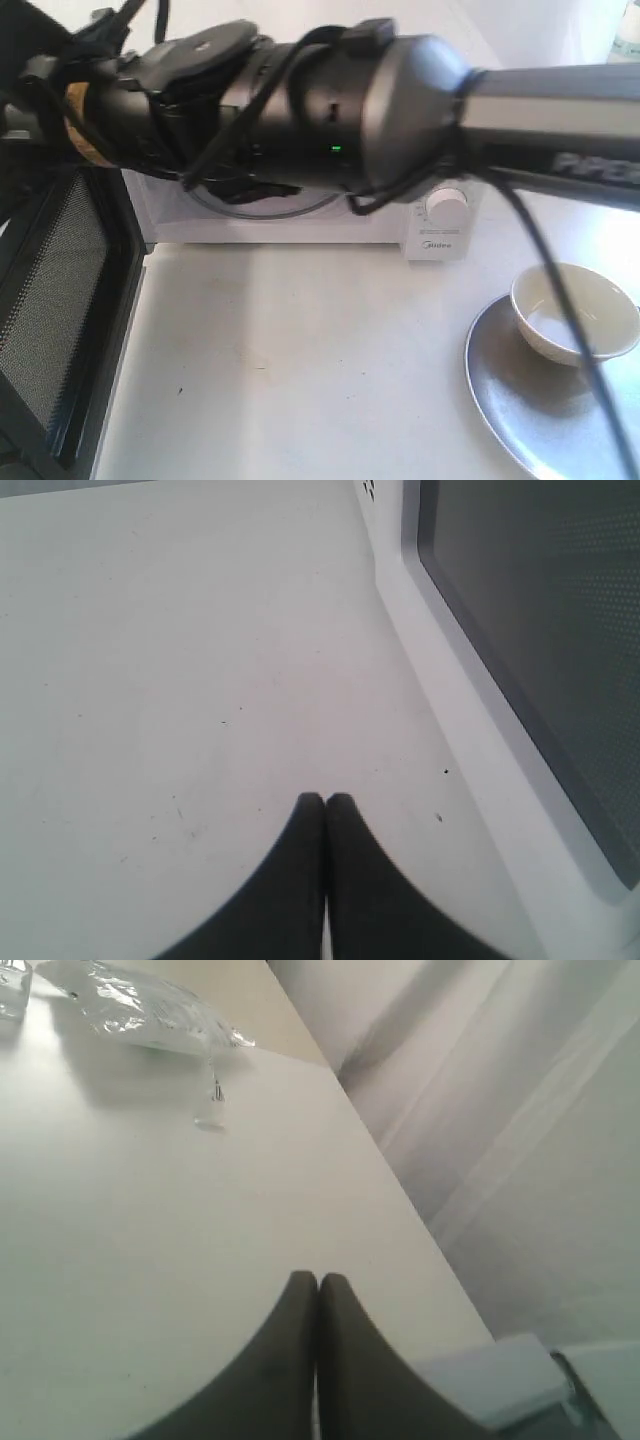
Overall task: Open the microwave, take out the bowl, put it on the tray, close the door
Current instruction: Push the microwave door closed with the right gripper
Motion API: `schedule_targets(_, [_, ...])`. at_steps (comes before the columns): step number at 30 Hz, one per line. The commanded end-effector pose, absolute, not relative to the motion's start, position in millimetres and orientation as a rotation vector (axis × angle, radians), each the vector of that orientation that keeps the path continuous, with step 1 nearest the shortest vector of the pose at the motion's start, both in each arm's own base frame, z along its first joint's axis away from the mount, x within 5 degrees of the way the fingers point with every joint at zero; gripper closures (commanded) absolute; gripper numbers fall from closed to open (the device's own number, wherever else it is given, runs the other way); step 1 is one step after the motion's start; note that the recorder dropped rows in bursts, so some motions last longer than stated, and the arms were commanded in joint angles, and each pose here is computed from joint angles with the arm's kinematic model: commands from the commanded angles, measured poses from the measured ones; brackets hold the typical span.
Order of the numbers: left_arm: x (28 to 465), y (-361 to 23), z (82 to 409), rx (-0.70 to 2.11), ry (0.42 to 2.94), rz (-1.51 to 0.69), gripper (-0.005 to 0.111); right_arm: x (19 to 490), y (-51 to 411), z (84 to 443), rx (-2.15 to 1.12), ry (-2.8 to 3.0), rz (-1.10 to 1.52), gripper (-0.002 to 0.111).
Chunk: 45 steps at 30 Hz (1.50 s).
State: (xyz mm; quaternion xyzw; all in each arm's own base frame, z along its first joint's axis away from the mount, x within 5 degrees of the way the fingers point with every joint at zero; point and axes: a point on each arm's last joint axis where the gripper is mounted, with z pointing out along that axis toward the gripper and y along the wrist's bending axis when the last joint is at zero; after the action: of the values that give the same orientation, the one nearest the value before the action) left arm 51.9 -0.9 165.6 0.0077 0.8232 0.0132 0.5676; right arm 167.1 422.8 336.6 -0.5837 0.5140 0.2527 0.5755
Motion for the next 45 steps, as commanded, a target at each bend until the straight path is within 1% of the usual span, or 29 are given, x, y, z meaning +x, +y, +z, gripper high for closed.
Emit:
schedule_targets(1, [51.8,-1.6,166.6,0.015,1.93,0.015,0.107,169.1,462.5,339.0,-1.38,1.108,0.644,0.108])
schedule_targets(3, [51.8,-1.6,166.6,0.015,1.93,0.015,0.107,166.8,473.1,335.1,-1.382,1.108,0.686,0.108])
schedule_targets(7, [51.8,-1.6,166.6,0.015,1.93,0.015,0.107,180.7,484.9,302.7,-1.328,1.228,0.619,0.108])
schedule_targets(8, [51.8,-1.6,166.6,0.015,1.93,0.015,0.107,186.7,485.4,290.2,-1.304,1.274,0.566,0.108])
schedule_targets(9, [51.8,-1.6,166.6,0.015,1.93,0.015,0.107,189.6,485.3,284.3,-1.293,1.294,0.537,0.108])
schedule_targets(11, [51.8,-1.6,166.6,0.015,1.93,0.015,0.107,201.2,478.4,275.3,-1.223,1.342,0.387,0.108])
schedule_targets(12, [51.8,-1.6,166.6,0.015,1.93,0.015,0.107,212.0,469.4,270.5,-1.173,1.353,0.204,0.108])
schedule_targets(13, [51.8,-1.6,166.6,0.015,1.93,0.015,0.107,226.7,454.7,270.4,-1.111,1.379,-0.053,0.108])
schedule_targets(14, [51.8,-1.6,166.6,0.015,1.93,0.015,0.107,235.2,445.0,268.7,-1.086,1.403,-0.21,0.108])
schedule_targets(15, [51.8,-1.6,166.6,0.015,1.93,0.015,0.107,253.5,423.8,267.2,-1.035,1.441,-0.489,0.108])
schedule_targets(16, [51.8,-1.6,166.6,0.015,1.93,0.015,0.107,263.3,412.2,266.2,-1.01,1.461,-0.621,0.108])
schedule_targets(17, [51.8,-1.6,166.6,0.015,1.93,0.015,0.107,282.9,388.6,265.8,-0.957,1.522,-0.81,0.108])
schedule_targets(19, [51.8,-1.6,166.6,0.015,1.93,0.015,0.107,306.7,359.6,261.3,-0.885,1.664,-0.914,0.108])
schedule_targets(21, [51.8,-1.6,166.6,0.015,1.93,0.015,0.107,323.4,339.8,254.7,-0.843,1.785,-0.935,0.108])
schedule_targets(24, [51.8,-1.6,166.6,0.015,1.93,0.015,0.107,331.9,330.5,250.3,-0.819,1.854,-0.914,0.108])
schedule_targets(30, [51.8,-1.6,166.6,0.015,1.93,0.015,0.107,330.6,332.7,250.2,-0.844,1.852,-0.9,0.108])
schedule_targets(36, [51.8,-1.6,166.6,0.015,1.93,0.015,0.107,321.3,334.1,255.0,-0.892,1.913,-0.742,0.108])
schedule_targets(39, [51.8,-1.6,166.6,0.015,1.93,0.015,0.107,310.5,329.2,265.1,-0.921,1.905,-0.639,0.108])
schedule_targets(45, [51.8,-1.6,166.6,0.015,1.93,0.015,0.107,284.1,304.3,300.2,-0.852,1.885,-0.404,0.108])
